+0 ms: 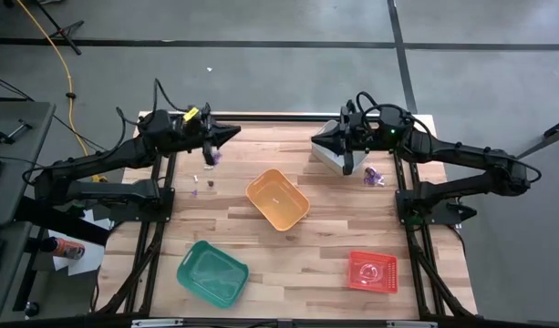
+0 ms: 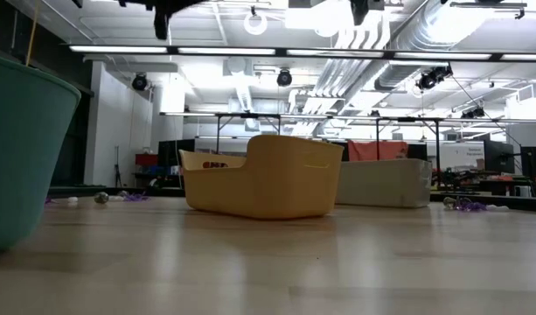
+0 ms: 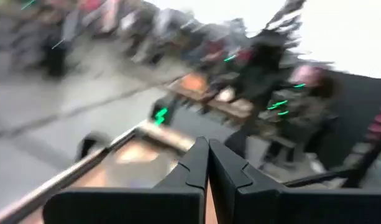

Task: Sort Halloween decoration
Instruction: Put the purple witch hat toy into the white bin

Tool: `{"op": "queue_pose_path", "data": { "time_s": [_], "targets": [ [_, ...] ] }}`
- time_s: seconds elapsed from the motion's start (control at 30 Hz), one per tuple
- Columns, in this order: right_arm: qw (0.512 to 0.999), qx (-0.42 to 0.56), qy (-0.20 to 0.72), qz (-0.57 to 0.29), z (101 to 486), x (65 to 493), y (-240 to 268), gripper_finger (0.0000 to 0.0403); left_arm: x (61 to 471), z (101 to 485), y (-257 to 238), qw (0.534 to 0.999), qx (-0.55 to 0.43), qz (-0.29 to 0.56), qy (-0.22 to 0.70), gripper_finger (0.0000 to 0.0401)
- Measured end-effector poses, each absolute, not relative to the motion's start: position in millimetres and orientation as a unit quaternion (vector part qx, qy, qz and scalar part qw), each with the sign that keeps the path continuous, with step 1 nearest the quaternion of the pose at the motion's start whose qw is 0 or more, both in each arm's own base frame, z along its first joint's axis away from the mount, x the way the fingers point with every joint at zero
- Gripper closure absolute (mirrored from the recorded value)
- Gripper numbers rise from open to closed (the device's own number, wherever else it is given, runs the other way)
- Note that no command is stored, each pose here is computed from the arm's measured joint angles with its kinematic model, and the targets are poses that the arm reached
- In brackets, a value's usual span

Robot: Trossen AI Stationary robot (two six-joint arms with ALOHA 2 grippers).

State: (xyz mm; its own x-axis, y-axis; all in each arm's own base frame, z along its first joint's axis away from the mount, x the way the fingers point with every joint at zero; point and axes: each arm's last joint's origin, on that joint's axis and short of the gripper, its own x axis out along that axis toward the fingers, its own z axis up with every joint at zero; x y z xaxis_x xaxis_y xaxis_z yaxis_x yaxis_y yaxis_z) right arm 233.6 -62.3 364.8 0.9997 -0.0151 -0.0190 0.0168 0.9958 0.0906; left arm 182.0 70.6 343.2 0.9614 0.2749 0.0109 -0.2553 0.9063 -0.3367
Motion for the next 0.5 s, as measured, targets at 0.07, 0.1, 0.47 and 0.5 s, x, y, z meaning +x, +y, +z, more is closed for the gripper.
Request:
{"op": "queue_pose_path", "data": {
  "time_s": [0.07, 0.1, 0.47, 0.5],
  "targets": [
    [0.999, 0.046, 0.01, -0.022, 365, 234, -63, 0.0401, 181, 341, 73, 0.964, -0.178, 0.189, 0.056, 0.0399],
    [0.998, 0.046, 0.01, -0.031, 364, 234, -64, 0.0401, 180, 339, 73, 0.955, -0.173, 0.214, 0.111, 0.0396],
    [0.998, 0.04, 0.019, -0.043, 362, 234, -64, 0.0401, 170, 248, 74, 0.677, -0.23, 0.309, 0.627, 0.0307],
    [0.998, 0.041, 0.022, -0.043, 362, 234, -64, 0.0401, 170, 240, 73, 0.661, -0.229, 0.3, 0.648, 0.0298]
  ]
}}
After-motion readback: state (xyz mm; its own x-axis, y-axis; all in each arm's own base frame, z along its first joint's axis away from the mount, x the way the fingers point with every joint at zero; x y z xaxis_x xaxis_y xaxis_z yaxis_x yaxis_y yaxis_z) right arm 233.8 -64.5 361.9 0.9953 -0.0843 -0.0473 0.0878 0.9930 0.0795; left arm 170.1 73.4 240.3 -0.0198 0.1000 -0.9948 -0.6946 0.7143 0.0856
